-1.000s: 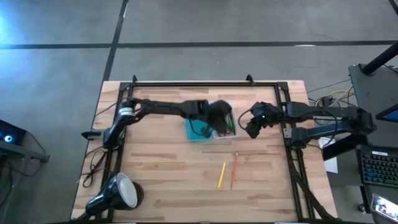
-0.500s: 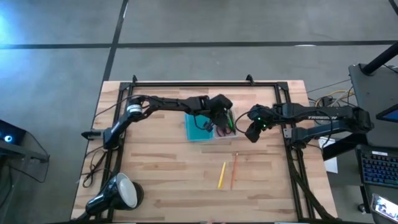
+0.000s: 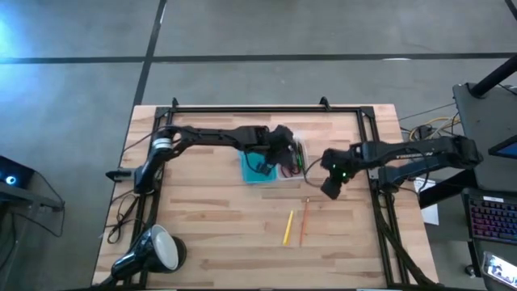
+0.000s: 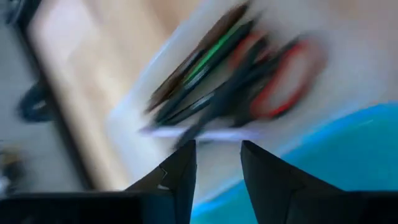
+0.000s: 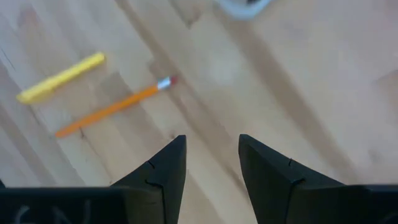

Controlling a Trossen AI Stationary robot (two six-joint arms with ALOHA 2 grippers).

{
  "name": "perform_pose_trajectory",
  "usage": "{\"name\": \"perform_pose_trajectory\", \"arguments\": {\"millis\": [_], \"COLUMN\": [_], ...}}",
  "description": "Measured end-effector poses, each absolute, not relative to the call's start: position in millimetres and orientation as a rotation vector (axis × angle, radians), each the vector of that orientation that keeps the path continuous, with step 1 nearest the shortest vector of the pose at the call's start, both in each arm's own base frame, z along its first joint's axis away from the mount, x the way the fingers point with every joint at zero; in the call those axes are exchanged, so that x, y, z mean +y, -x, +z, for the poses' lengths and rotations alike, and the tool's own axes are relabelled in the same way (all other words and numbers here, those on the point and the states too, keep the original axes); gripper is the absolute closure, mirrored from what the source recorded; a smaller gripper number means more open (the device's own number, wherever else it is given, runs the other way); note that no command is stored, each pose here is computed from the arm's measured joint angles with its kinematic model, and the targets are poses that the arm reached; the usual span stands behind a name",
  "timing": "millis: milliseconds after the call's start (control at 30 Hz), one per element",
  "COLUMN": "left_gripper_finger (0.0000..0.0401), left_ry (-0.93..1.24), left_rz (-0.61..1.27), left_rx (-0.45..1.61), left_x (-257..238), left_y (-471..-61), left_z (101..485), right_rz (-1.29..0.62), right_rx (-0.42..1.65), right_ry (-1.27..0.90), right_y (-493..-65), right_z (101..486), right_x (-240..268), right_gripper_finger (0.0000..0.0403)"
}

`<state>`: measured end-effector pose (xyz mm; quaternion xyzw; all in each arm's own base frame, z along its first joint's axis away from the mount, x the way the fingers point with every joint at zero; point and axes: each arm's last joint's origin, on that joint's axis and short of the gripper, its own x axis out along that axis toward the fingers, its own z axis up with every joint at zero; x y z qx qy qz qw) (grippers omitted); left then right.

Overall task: Pick & place school supplies into a supply box
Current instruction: Put the orange pencil into the blue supply box

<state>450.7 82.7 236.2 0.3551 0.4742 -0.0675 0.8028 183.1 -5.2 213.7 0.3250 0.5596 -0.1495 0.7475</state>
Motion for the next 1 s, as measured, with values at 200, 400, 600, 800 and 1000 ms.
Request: {"name": "perform_pose_trajectory", "arguments": {"millis": [200, 400, 600, 800, 1000], "left_gripper_finger": [0.0290, 0.0289, 0.0289, 0.0289, 0.0289], "left_ry": [-0.552, -0.545, -0.545, -0.550, -0.456], "left_rz": [-0.338, -0.383, -0.357, -0.278, -0.162], "left_rx": [0.928, 0.953, 1.029, 1.008, 0.870], "left_x": [43.4, 14.3, 1.1, -3.8, -4.1], "left_y": [-434.2, -422.8, -402.2, -365.0, -325.2], "left_z": [248.8, 241.8, 232.3, 229.8, 235.0], "right_rz": [-0.292, -0.435, -0.478, -0.547, -0.584], "right_rx": [1.237, 1.264, 1.248, 1.223, 1.177], "right_ry": [-0.744, -0.706, -0.759, -0.848, -0.880], "right_y": [-197.8, -212.1, -230.6, -241.4, -254.3], "right_z": [196.2, 171.0, 148.4, 133.2, 131.0], "right_x": [26.2, 43.5, 48.1, 50.4, 51.2], "right_gripper_finger": [0.0272, 0.0315, 0.0371, 0.0393, 0.0394]}}
